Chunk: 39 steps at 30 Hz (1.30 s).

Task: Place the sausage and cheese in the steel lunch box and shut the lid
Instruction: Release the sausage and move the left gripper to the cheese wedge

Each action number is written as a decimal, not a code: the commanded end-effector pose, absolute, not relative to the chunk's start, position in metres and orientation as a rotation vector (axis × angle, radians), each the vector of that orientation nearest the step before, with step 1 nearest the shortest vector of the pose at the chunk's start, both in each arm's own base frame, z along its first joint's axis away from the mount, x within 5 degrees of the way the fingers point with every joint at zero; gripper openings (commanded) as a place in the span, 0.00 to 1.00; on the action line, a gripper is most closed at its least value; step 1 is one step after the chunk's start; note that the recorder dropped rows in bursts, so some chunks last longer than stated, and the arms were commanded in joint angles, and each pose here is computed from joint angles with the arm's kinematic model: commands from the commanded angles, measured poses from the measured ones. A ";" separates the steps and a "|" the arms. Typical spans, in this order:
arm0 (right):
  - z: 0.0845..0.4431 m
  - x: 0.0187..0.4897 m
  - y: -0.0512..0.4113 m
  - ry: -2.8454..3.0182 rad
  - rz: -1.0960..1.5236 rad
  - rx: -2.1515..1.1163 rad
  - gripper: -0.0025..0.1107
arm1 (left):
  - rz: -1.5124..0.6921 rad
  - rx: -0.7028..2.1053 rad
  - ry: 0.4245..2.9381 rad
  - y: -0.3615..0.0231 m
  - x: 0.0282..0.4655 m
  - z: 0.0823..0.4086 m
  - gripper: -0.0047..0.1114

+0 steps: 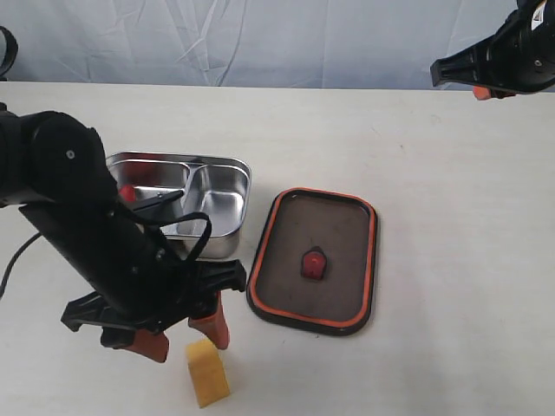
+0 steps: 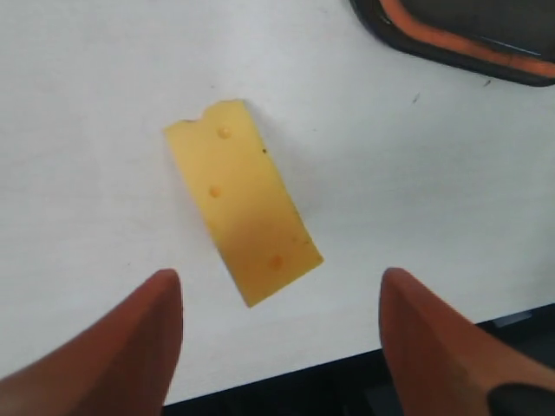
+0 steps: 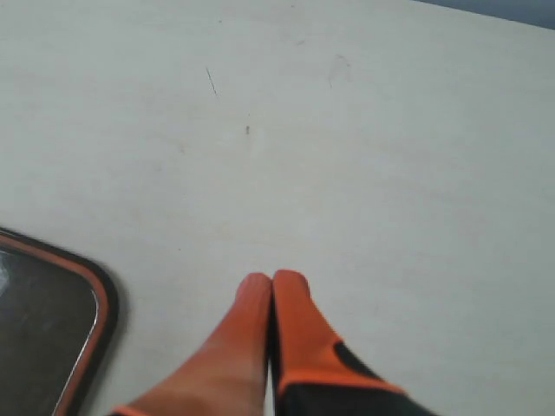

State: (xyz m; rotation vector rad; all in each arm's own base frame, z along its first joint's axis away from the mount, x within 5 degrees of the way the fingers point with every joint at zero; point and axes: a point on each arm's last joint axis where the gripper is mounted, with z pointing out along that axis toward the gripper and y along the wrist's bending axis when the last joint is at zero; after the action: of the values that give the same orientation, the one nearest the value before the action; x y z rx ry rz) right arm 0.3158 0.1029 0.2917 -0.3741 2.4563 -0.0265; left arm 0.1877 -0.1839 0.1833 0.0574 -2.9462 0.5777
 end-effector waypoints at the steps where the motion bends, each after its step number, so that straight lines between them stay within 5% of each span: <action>1: 0.295 0.314 0.100 2.449 -0.033 -0.369 0.02 | 0.559 0.059 -2.921 -0.183 0.179 0.179 0.58; 39: 0.295 0.314 0.100 2.452 -0.032 -0.367 0.02 | 0.479 0.160 -2.897 -0.192 0.175 0.126 0.57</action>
State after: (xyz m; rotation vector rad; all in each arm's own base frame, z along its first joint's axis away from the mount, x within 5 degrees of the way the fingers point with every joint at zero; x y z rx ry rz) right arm 0.3150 0.1025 0.2911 -0.3740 2.4672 -0.0313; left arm 0.1775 -0.1918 0.1299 0.1690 -2.9149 0.5018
